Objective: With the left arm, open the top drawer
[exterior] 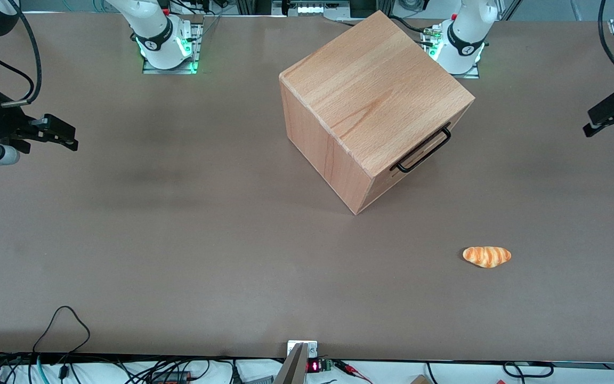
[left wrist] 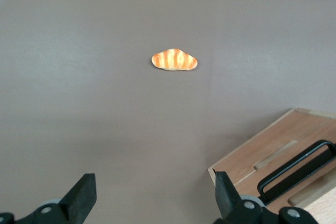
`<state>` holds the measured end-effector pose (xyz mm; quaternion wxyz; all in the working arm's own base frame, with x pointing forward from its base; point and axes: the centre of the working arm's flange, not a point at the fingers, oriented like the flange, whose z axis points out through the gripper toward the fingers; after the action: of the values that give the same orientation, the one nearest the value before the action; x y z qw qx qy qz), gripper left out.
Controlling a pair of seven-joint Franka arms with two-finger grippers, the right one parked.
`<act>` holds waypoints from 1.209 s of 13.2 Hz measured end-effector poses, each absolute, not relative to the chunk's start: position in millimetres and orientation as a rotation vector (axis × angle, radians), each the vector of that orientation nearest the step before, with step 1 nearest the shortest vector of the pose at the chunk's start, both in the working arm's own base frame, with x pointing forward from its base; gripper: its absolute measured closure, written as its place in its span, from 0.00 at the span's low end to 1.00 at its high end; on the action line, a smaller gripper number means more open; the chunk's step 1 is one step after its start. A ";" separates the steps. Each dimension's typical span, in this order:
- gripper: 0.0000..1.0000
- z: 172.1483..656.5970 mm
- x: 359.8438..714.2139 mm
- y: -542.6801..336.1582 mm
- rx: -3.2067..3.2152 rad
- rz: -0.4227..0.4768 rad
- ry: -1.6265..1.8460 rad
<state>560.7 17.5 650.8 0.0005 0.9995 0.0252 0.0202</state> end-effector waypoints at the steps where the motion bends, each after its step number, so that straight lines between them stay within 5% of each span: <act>1: 0.00 644.6 563.6 4.9 3.139 0.045 0.043; 16: 0.00 548.2 585.5 -121.9 2.963 -0.207 -0.703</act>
<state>585.5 -121.9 548.2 0.0446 0.9698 -0.2302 -0.0678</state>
